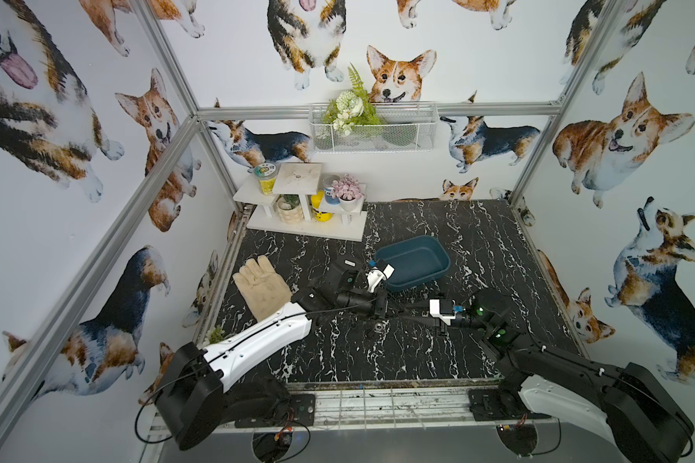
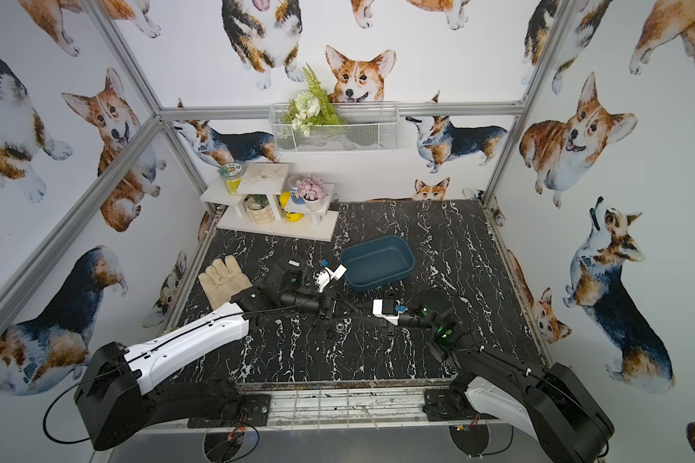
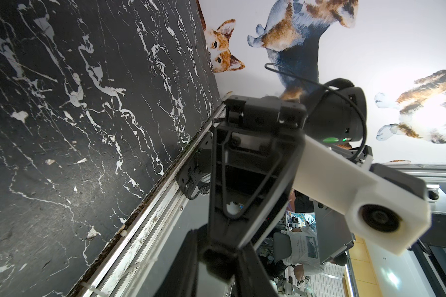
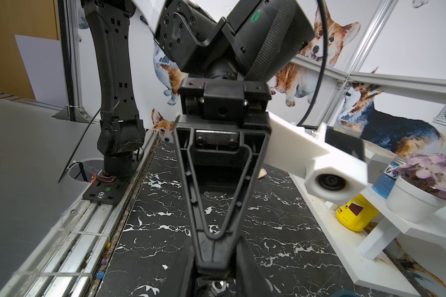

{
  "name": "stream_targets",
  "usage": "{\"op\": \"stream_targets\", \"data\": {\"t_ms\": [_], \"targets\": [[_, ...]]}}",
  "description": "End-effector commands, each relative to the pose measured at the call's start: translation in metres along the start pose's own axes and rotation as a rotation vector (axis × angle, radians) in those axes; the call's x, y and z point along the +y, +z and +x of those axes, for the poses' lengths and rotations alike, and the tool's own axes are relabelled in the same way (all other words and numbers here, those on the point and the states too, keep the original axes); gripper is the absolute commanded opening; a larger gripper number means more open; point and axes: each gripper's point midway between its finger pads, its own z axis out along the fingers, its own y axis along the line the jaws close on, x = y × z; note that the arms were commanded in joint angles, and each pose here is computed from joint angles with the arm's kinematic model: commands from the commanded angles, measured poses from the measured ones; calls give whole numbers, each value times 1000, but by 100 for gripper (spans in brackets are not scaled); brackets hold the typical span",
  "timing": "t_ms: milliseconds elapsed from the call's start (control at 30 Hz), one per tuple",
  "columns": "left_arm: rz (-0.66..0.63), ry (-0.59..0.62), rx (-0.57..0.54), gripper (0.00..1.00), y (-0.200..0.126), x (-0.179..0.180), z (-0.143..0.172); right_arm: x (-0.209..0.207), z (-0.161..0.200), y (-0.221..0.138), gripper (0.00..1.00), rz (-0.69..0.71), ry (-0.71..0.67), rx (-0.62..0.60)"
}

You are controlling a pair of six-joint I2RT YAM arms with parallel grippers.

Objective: Put the nuts on the desktop into the storage box
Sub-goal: Pick up the nut from the center of the board, then place the nut in the storage box.

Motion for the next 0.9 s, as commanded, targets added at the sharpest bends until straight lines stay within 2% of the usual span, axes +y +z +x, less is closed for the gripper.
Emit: {"op": "stream_targets", "data": {"t_ms": [0,133,200,333,400,600,667,767,867], "targets": [[79,68,-1,34,-2,-19,-3,-10,1,2,12,44,2,18],[89,67,-33,77,-7,-17,-9,-19,8,1,7,69,23,49],[80,65,-58,88,-12,-15,-14,-27,14,-2,5,90,50,71],[53,60,-107,96,-19,-7,-24,-52,27,-10,3,151,127,116],[-18,64,-154,100,-24,4,-34,-71,35,-14,5,210,168,162],[-406,133,-321,100,-54,61,-61,-146,92,-32,7,472,380,430],[-552,122,-376,100,-68,86,-67,-169,111,-41,7,551,455,513],[-757,94,-410,100,-88,121,-68,-195,140,-54,7,658,539,649],[-878,98,-388,100,-98,142,-64,-209,166,-62,8,719,604,786]]}}
